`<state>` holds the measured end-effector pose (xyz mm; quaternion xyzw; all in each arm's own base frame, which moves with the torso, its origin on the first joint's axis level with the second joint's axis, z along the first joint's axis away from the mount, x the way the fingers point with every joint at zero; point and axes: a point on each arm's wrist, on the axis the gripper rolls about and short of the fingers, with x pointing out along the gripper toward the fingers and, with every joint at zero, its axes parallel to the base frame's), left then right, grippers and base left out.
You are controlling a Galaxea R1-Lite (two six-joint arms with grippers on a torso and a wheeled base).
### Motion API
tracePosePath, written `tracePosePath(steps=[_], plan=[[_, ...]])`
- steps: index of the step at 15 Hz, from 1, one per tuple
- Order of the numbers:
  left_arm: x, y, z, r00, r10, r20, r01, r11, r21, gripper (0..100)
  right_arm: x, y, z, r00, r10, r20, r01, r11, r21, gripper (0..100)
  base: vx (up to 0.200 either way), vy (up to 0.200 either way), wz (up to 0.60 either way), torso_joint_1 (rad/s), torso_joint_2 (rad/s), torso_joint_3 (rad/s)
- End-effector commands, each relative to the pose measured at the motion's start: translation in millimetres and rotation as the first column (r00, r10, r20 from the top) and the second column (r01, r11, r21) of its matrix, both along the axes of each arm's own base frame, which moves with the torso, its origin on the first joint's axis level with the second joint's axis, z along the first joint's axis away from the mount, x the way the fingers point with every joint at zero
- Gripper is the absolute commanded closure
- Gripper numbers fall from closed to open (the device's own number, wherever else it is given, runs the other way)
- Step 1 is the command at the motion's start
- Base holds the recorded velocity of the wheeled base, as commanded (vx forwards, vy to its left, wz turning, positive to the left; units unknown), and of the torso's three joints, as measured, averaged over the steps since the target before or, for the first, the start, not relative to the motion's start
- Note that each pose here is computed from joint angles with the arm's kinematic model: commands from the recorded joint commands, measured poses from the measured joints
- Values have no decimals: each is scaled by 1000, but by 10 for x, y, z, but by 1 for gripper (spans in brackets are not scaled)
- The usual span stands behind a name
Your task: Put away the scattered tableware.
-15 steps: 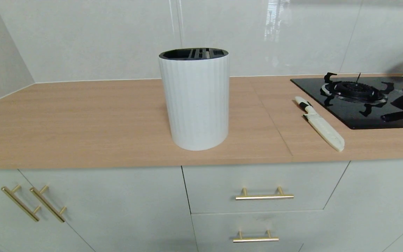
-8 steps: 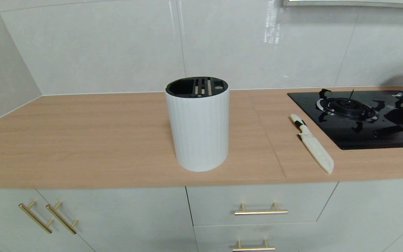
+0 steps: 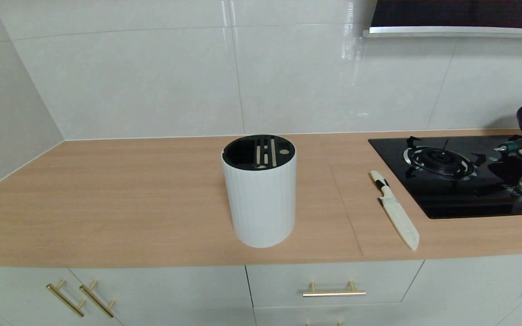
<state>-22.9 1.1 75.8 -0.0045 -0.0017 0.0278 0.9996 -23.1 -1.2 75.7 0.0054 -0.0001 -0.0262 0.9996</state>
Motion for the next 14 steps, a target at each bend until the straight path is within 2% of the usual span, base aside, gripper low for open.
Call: tracePosePath(steps=[1, 9, 14], plan=[[0, 0, 0, 1000, 0, 0, 0, 1000, 0, 0, 1, 0, -1, 1000, 0, -2, 0, 1000, 0, 0, 0, 0, 0, 242, -544, -310], [0, 0, 0, 1000, 1, 0, -1, 1000, 0, 0, 1, 0, -1, 1000, 0, -2, 0, 1000, 0, 0, 0, 0, 0, 265, -571, -311], [0, 0, 0, 1000, 0, 0, 0, 1000, 0, 0, 0, 0, 4, 1000, 0, 0, 0, 1000, 1, 0, 0, 0, 0, 196, -408, -219]])
